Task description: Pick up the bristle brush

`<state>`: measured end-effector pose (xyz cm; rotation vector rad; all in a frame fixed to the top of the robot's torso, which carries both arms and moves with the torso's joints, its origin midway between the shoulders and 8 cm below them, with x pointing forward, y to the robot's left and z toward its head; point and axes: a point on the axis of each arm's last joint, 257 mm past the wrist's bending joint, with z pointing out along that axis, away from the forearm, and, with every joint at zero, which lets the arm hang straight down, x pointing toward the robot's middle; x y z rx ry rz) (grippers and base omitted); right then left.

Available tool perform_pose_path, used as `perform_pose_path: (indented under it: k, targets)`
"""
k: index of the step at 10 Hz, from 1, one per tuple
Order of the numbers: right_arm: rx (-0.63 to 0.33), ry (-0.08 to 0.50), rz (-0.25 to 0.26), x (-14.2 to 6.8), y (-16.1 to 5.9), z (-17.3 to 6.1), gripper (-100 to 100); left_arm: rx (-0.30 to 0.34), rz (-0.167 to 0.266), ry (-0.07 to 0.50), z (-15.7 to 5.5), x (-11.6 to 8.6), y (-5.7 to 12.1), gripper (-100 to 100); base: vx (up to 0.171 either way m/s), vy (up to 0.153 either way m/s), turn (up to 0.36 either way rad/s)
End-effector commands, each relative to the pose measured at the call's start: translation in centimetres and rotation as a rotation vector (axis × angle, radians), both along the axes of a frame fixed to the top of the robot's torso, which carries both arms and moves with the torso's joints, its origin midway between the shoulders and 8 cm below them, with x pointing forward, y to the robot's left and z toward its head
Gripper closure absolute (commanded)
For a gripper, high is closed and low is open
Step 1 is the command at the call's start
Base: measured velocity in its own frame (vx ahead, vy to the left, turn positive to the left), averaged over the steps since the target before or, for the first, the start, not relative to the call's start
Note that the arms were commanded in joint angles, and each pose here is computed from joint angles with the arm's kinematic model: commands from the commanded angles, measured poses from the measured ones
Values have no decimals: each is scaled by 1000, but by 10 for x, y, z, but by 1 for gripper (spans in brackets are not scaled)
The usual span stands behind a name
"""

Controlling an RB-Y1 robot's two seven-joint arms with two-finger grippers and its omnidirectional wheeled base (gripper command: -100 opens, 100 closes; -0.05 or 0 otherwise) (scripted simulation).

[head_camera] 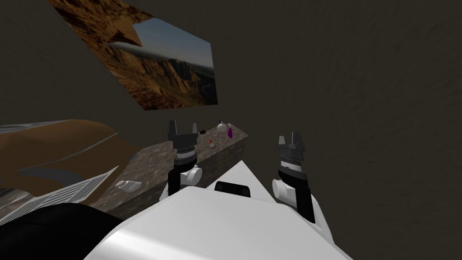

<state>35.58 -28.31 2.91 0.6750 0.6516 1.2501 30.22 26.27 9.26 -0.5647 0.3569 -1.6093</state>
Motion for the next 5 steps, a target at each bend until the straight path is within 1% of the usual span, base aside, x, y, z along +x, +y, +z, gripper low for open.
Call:
perform_pose_path:
  k: [1, 3, 5]
  targets:
    - [0, 0, 0, 0, 0, 0, 0, 36, -2, 25, -3, 4, -2, -100, -8, -8, -31]
    - [0, 0, 0, 0, 0, 0, 0, 98, 2, 80, -12, 12, -4, -100, -21, -25, -43]
    - [0, 0, 0, 0, 0, 0, 0, 171, 16, 159, -26, 25, -2, -100, -30, -36, -80]
